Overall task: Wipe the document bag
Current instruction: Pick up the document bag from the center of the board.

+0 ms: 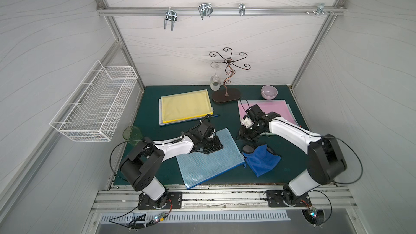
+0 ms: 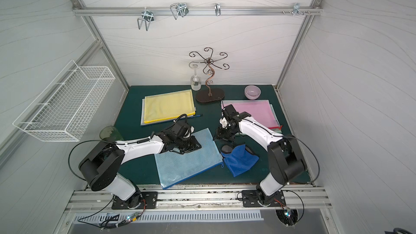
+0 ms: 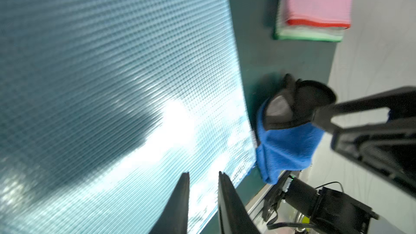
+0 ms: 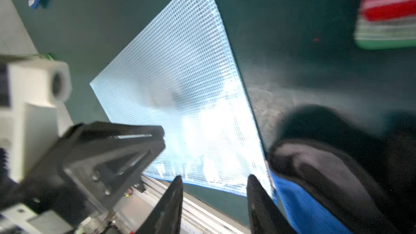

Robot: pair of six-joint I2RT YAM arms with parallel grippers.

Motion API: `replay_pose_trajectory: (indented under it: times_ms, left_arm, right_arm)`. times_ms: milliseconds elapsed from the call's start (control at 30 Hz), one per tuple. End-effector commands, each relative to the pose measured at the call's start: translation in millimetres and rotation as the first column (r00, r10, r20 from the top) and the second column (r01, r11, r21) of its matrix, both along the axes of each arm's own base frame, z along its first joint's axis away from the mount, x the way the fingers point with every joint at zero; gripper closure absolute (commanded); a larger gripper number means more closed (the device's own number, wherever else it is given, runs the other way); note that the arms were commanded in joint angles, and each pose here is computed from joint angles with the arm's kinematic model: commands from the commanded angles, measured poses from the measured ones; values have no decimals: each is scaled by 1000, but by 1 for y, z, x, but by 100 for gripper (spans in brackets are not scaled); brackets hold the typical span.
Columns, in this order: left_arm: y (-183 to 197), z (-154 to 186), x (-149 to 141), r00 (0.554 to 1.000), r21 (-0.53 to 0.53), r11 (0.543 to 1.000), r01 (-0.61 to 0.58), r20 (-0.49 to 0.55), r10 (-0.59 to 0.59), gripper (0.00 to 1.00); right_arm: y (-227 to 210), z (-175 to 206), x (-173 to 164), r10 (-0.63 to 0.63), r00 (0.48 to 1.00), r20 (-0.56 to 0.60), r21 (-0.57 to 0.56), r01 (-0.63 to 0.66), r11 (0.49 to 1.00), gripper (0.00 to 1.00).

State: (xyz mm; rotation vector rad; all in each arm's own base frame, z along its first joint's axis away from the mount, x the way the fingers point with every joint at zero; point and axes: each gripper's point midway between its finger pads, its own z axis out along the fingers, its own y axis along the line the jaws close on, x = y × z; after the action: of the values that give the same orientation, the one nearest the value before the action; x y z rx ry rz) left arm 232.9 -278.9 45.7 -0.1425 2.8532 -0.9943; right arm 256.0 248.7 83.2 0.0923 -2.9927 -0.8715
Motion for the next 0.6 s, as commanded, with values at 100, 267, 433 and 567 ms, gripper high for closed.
replay_pose_trajectory:
  times_ms: [100, 267, 433, 567]
  left_arm:
    - [24, -12, 0, 997, 69, 996, -56, -42, 60, 73]
    - [30, -31, -5, 993, 106, 992, -72, -87, 81, 73]
    - [35, -40, -6, 990, 133, 987, -86, -98, 100, 73]
    - [36, -43, -6, 989, 144, 986, -89, -102, 104, 73]
  right_arm:
    - [13, -26, 21, 70, 997, 24, 2, -70, 998, 53]
    - [-1, -49, 12, 80, 997, -6, -84, -80, 993, 52]
    - [-11, -73, -8, 92, 992, -90, -137, -104, 985, 52]
    - [-17, -88, -25, 96, 983, -155, -159, -120, 980, 52]
